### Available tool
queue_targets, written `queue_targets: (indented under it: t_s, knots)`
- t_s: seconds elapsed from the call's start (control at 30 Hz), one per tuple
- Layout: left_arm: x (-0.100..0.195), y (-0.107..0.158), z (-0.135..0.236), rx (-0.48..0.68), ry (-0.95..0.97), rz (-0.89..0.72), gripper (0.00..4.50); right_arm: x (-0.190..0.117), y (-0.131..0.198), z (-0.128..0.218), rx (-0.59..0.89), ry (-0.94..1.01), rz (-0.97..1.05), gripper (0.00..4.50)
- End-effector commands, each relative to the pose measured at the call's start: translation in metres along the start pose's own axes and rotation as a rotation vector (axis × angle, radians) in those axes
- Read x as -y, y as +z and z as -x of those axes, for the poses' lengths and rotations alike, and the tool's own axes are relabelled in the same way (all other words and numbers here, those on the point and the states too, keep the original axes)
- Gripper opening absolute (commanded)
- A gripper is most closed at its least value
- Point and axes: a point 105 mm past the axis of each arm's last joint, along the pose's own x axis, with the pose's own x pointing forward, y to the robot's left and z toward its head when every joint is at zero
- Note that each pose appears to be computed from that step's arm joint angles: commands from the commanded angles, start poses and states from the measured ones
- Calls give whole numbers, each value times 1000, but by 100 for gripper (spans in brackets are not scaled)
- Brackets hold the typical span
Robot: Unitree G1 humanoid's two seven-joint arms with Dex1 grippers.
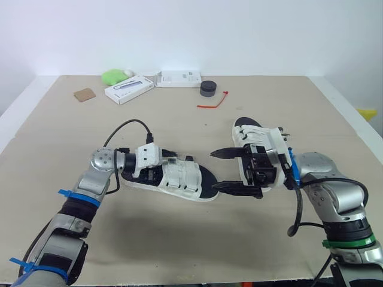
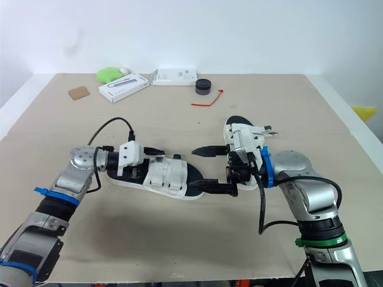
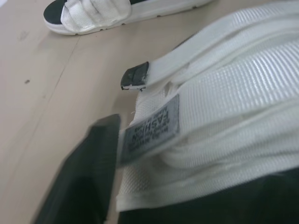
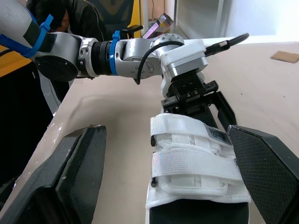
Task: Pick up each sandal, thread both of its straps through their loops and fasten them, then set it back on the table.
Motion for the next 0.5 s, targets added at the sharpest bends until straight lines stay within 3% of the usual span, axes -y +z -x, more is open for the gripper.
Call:
queue_targets:
  t_s: [0.03, 0.07, 0.1, 0.2, 0.5]
  knots:
    - [-20, 11, 4, 30, 78, 36, 149, 0, 12, 6, 17, -22, 55, 450]
    - [-22, 11, 4, 26, 87, 41, 129, 2, 12, 6, 22, -31, 50, 450]
    - [-23, 11, 5, 24, 90, 43, 74, 3, 12, 6, 25, -37, 45, 450]
    - [-29, 11, 9, 5, 132, 34, 3, 7, 14, 6, 63, -71, 9, 450]
    - [-102, 0, 73, -151, 743, 123, 3, 22, 11, 6, 55, -162, 18, 450]
